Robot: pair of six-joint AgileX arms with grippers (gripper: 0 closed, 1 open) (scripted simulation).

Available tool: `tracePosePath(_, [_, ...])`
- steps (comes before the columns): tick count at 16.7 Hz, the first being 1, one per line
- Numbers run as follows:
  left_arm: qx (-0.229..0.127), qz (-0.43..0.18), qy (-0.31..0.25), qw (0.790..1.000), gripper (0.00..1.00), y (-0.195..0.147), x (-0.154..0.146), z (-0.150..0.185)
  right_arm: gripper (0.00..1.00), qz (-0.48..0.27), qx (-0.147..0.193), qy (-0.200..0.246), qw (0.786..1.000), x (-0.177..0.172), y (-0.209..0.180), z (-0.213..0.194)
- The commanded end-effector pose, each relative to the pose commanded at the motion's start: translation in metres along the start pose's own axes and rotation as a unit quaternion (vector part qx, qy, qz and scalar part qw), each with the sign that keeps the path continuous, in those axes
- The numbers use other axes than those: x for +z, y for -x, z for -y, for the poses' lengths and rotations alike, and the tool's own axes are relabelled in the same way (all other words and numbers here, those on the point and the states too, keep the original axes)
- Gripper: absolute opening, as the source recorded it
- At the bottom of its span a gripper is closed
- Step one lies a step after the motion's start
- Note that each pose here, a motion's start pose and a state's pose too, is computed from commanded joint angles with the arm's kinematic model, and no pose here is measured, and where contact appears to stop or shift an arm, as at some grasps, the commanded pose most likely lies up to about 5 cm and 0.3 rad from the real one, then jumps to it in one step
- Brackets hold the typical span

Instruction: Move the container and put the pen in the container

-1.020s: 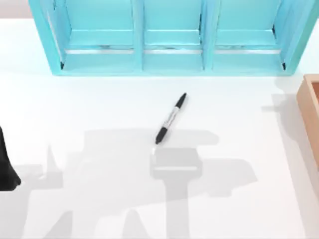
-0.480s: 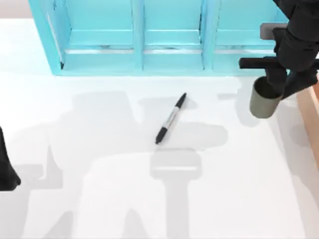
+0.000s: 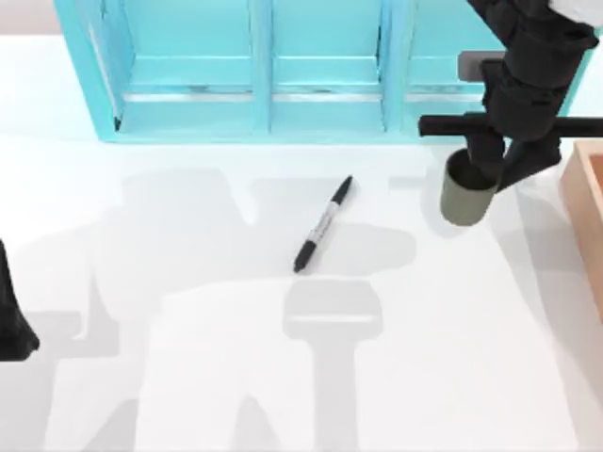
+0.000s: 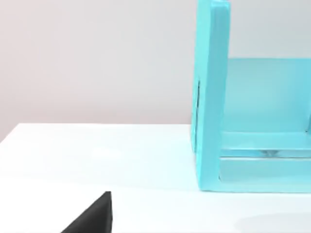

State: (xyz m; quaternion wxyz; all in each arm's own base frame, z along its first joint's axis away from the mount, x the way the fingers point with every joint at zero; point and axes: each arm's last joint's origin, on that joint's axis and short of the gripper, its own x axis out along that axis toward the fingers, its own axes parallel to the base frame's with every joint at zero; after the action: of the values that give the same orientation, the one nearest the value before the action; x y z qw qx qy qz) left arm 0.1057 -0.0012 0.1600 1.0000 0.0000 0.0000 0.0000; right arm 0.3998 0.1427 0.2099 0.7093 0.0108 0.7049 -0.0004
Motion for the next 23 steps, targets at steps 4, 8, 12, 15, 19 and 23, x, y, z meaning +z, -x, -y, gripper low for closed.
tracePosePath(4, [0.000, 0.000, 0.000, 1.000, 1.00, 0.000, 0.000, 0.000, 0.00, -0.001, 0.000, -0.005, 1.000, 0.001, -0.020, -0.001])
tracePosePath(8, [0.000, 0.000, 0.000, 1.000, 1.00, 0.000, 0.000, 0.000, 0.00, 0.003, 0.000, 0.003, 1.000, 0.000, -0.041, -0.007])
tracePosePath(12, [0.000, 0.000, 0.000, 1.000, 1.00, 0.000, 0.000, 0.000, 0.00, 0.003, 0.000, 0.003, 1.000, 0.000, -0.043, -0.008])
tracePosePath(15, [0.000, 0.000, 0.000, 1.000, 1.00, 0.000, 0.000, 0.000, 0.23, 0.003, 0.000, 0.003, 1.000, 0.000, -0.043, -0.008])
tracePosePath(19, [0.000, 0.000, 0.000, 1.000, 1.00, 0.000, 0.000, 0.000, 0.53, 0.003, 0.000, 0.003, 1.000, 0.000, -0.043, -0.008])
tracePosePath(23, [0.000, 0.000, 0.000, 1.000, 1.00, 0.000, 0.000, 0.000, 0.83, 0.003, 0.000, 0.003, 1.000, 0.000, -0.043, -0.008])
